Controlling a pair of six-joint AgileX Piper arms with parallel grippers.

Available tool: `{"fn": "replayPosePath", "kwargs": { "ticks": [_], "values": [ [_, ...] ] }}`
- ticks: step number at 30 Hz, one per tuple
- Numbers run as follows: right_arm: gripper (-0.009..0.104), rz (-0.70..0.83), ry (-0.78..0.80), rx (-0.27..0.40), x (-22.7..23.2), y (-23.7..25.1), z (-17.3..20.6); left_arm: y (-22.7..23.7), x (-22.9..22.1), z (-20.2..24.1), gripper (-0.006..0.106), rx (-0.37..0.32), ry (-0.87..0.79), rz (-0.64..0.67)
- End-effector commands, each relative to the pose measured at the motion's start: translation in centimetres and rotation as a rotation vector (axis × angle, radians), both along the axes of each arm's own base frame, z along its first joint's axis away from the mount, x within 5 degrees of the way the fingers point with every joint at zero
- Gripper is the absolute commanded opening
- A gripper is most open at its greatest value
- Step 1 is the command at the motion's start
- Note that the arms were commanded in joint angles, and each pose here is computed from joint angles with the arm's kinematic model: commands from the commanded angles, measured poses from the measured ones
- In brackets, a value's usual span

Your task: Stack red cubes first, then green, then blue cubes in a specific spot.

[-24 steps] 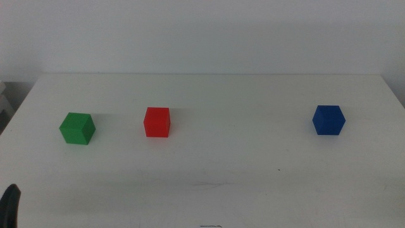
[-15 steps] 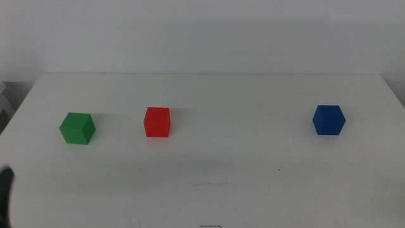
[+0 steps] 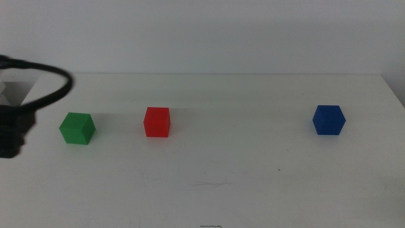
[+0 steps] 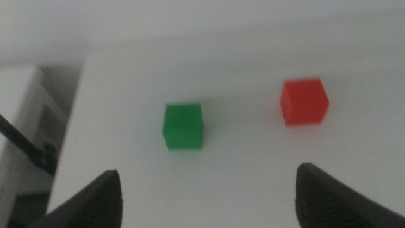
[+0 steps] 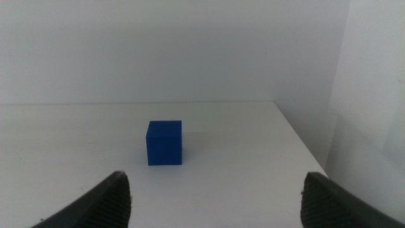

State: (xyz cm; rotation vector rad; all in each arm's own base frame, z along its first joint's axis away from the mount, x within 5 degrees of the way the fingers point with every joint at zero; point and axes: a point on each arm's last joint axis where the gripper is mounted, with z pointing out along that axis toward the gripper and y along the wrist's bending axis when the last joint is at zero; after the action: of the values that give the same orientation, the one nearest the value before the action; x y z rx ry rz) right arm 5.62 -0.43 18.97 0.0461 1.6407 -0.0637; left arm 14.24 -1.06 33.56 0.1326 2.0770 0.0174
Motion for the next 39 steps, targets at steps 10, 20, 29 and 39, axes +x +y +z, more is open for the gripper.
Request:
{"fn": "replayPosePath", "kwargs": {
  "ticks": [10, 20, 29, 39],
  "values": [
    [0.094, 0.006, -0.113, -0.029, -0.2, 0.1, 1.6, -0.9, 4.2, -1.3, 0.094, -0.029, 0.108, -0.011],
    [0.094, 0.006, -0.113, -0.029, -0.2, 0.1, 1.6, -1.3, 5.0, -2.1, 0.094, -0.150, 0.173, 0.032],
    [0.094, 0.006, -0.113, -0.029, -0.2, 0.1, 1.6, -2.1, 8.5, -0.4, 0.094, -0.105, 0.280, 0.008],
    [0.094, 0.006, -0.113, -0.029, -0.2, 0.1, 1.6, -6.7, 17.2, -0.8, 0.094, -0.015, 0.491, -0.078]
  ]
}}
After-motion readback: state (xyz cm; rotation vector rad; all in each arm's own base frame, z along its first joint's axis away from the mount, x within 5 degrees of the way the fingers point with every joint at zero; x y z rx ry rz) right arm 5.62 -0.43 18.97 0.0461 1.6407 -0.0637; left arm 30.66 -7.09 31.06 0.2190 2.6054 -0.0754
